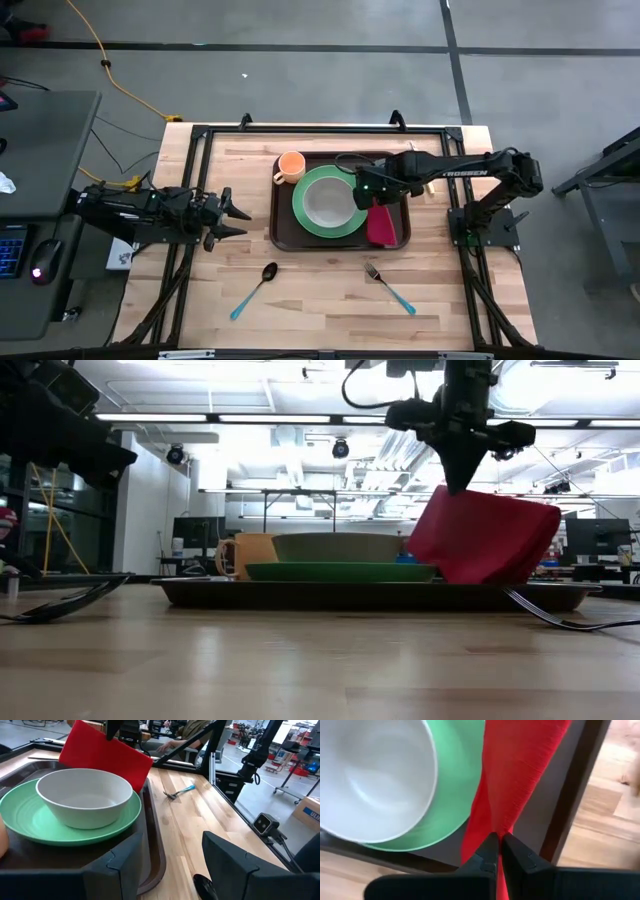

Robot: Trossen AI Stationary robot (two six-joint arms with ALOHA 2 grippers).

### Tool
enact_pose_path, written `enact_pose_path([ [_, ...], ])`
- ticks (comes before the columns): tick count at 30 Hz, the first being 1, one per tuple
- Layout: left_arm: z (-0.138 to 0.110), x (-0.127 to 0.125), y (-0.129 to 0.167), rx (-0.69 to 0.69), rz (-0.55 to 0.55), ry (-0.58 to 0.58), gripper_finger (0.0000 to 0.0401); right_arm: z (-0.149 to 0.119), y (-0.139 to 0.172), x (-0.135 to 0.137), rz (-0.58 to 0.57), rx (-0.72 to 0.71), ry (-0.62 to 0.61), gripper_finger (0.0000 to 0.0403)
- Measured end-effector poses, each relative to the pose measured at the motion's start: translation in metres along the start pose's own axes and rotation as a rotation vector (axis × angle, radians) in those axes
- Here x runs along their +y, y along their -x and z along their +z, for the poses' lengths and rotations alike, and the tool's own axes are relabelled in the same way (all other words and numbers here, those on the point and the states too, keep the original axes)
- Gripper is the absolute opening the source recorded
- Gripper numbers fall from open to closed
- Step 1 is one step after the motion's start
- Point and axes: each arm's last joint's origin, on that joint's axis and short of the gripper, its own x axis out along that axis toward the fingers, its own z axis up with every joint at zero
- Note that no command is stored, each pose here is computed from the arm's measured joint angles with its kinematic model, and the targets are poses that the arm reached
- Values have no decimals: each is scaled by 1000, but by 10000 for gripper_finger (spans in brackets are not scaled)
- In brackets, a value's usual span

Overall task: Set up tray
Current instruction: Put the red napkin on the brown serving tray to the right of the green plate

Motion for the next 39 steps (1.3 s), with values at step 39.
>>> enact_pose_path([
  [39,0,0,0,-2,4,56,230,56,-64,-58,-50,117,62,0],
])
